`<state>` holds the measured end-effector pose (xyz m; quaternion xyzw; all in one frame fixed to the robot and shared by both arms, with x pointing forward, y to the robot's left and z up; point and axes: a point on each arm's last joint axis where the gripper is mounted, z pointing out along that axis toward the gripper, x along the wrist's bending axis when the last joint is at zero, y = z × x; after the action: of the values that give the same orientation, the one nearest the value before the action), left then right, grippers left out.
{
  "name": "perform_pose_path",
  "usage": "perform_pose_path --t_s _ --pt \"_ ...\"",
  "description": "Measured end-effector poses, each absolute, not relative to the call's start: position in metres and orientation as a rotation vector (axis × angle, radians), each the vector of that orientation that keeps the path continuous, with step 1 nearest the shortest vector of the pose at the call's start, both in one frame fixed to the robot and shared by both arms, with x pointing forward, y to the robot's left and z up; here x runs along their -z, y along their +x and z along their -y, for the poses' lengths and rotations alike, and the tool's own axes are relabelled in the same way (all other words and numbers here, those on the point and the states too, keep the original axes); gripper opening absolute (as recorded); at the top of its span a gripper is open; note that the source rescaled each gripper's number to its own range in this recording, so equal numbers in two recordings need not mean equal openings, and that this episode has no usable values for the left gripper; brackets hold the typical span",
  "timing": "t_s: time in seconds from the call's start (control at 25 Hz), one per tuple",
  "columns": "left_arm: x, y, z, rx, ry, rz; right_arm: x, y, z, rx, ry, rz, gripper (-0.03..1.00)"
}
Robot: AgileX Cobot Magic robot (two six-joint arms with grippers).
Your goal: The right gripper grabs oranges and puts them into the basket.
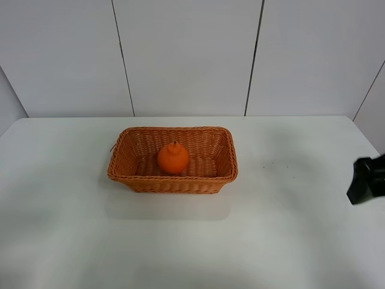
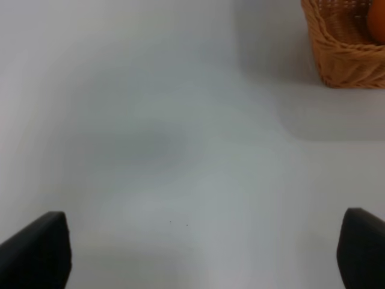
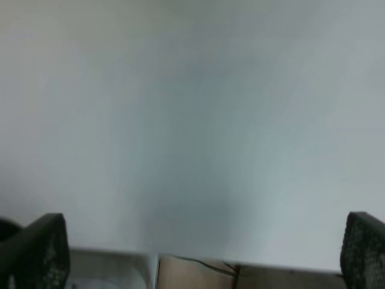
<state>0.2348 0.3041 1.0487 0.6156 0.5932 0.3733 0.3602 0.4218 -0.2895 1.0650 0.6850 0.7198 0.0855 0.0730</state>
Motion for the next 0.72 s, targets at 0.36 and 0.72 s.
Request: perform_pose_path --t_s 0.36,0.72 --pt "-1.049 0.235 -0.304 -0.962 1.587 -1.529 -1.041 0.313 0.295 -0.63 1.82 -1.913 1.0" --pt "-1.049 0.235 -0.304 -0.962 1.587 -1.529 -1.054 0.255 0.297 -0.915 1.58 -1.661 1.0"
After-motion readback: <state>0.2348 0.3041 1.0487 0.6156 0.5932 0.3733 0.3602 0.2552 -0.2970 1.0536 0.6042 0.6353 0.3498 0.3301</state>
